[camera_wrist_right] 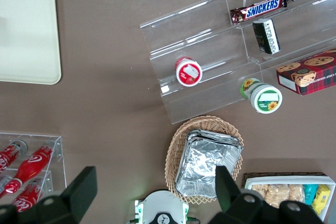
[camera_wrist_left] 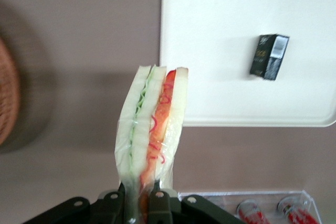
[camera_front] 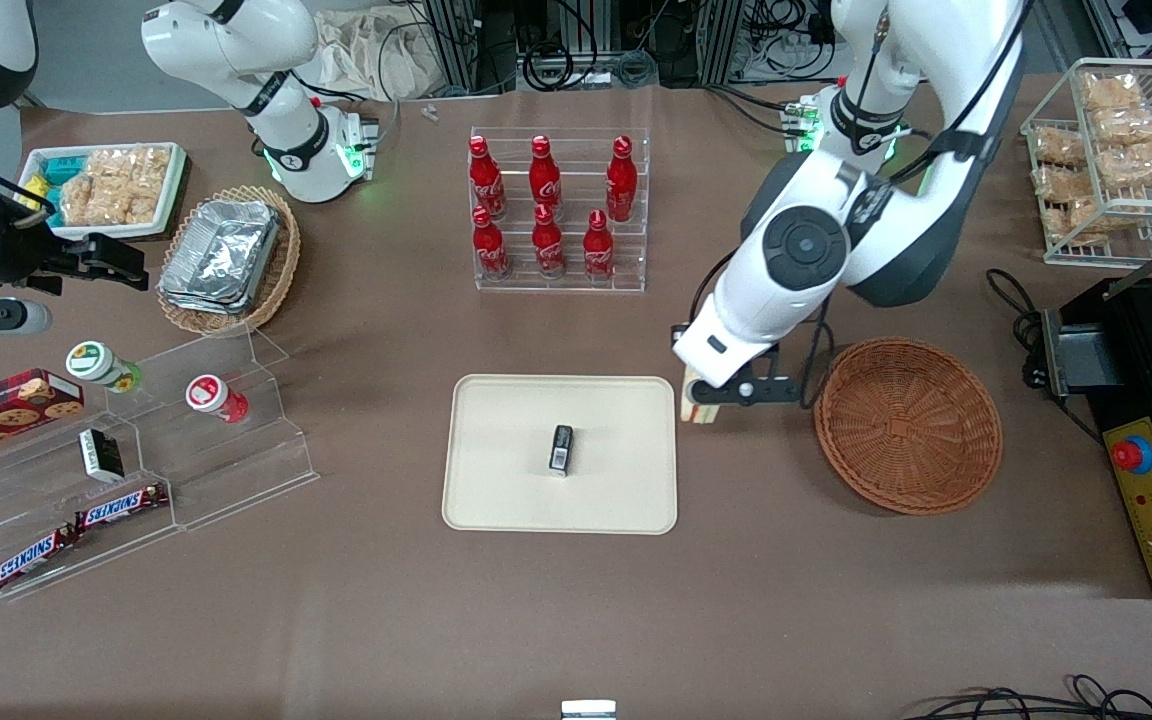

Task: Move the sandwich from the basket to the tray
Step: 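Carry the sandwich over the cream tray beside the black box, then lower the sandwich onto the tray and open the left gripper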

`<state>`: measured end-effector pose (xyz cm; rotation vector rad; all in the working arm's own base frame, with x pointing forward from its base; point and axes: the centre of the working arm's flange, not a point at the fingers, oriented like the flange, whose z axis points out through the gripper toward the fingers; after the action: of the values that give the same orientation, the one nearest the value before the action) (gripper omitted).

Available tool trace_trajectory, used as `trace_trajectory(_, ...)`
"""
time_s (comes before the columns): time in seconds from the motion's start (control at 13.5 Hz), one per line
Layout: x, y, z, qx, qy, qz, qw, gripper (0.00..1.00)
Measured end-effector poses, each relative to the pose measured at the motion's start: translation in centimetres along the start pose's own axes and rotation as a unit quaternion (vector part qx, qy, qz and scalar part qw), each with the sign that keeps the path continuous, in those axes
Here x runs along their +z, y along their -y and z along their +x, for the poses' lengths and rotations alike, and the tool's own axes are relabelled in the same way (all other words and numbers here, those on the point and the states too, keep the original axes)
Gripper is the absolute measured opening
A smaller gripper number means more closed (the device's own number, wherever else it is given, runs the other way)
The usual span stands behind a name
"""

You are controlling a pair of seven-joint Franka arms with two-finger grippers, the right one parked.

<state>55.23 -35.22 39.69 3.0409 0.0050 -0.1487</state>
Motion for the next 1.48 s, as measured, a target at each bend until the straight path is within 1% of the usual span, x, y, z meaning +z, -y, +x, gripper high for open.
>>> trace_trajectory(0.15,3.2,-0.8,1.1,0.002,-0.005,-0.013,0.9999,0.15)
trace_trajectory(0.3,6.6,-0.9,2.2,-0.002,-0.006,-0.025,0.9997,0.15)
trace_trajectory(0.59,12.2,-1.1,3.6,-0.008,0.014,-0.032,0.9994,0.15)
trace_trajectory(0.74,13.4,-1.3,4.6,-0.012,0.018,-0.037,0.9991,0.15)
trace_trajectory(0.81,13.6,-1.3,5.0,-0.013,0.017,-0.040,0.9990,0.15)
trace_trajectory(1.04,13.7,-1.5,5.6,-0.010,0.000,-0.045,0.9989,0.15)
trace_trajectory(1.19,13.4,-1.6,6.0,-0.006,-0.020,-0.045,0.9988,0.15)
trace_trajectory(1.33,13.3,-1.5,6.1,-0.003,-0.032,-0.037,0.9988,0.15)
trace_trajectory(1.48,13.8,-1.4,6.2,-0.004,-0.038,-0.023,0.9990,0.15)
